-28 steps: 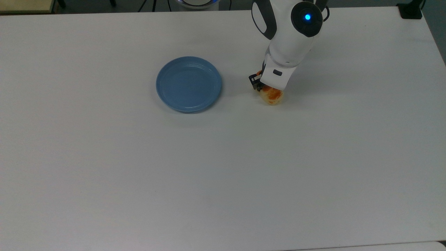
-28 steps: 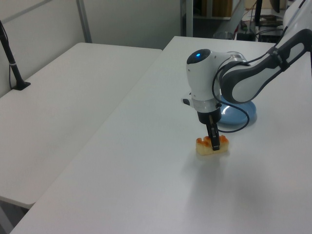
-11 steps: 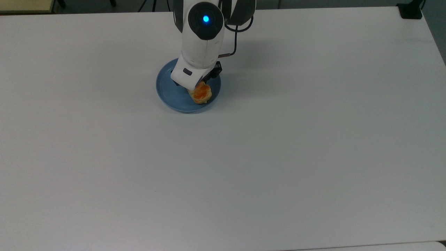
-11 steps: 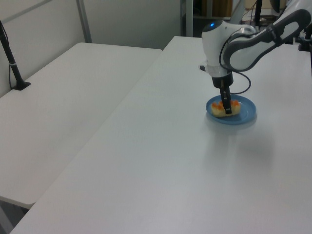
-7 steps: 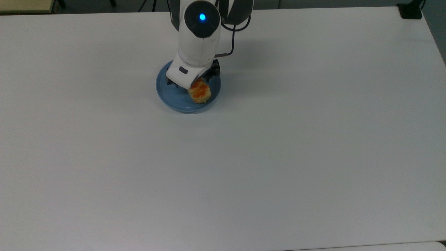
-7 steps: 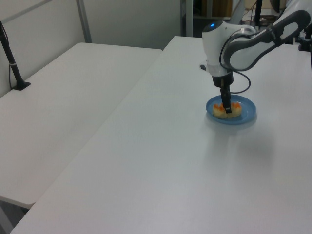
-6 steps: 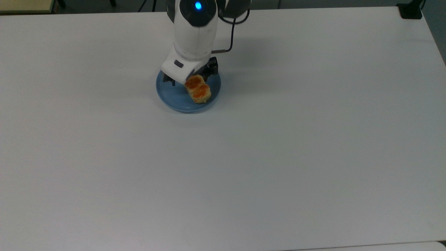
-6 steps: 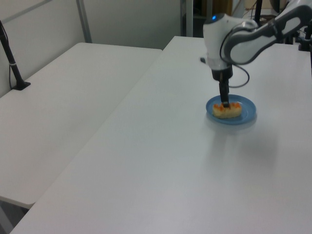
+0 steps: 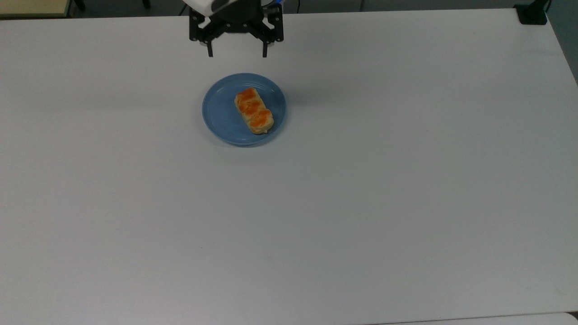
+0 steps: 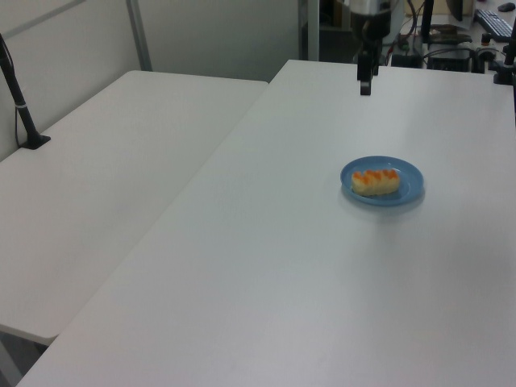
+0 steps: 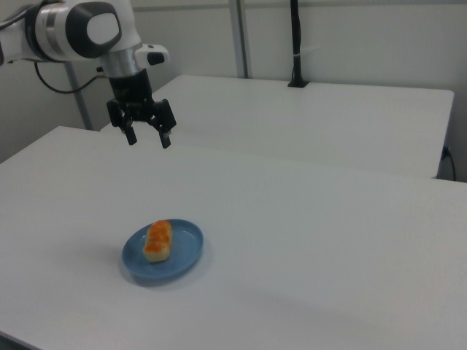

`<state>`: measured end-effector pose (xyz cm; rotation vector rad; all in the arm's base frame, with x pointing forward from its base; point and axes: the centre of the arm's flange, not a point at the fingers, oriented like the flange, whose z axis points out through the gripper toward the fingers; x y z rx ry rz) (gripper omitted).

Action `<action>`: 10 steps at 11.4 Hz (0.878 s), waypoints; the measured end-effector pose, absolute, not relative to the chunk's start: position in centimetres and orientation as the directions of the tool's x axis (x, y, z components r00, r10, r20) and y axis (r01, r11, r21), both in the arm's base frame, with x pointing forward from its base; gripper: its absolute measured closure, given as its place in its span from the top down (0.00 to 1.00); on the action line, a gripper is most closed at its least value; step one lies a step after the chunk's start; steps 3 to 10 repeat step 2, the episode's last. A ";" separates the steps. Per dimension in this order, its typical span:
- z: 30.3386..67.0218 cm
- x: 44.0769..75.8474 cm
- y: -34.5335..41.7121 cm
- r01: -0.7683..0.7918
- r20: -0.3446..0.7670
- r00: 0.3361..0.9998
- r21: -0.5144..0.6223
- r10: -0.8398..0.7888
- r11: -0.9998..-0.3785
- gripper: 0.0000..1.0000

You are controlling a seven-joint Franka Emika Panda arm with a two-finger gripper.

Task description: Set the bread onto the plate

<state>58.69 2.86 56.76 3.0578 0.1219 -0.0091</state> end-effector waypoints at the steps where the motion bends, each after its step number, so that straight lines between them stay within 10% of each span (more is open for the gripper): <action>1: 57.7 58.7 1.8 0.052 0.007 0.999 0.063 0.052 -0.997 1.00; 10: 58.4 58.7 0.6 0.001 0.021 1.000 0.040 0.002 -0.999 1.00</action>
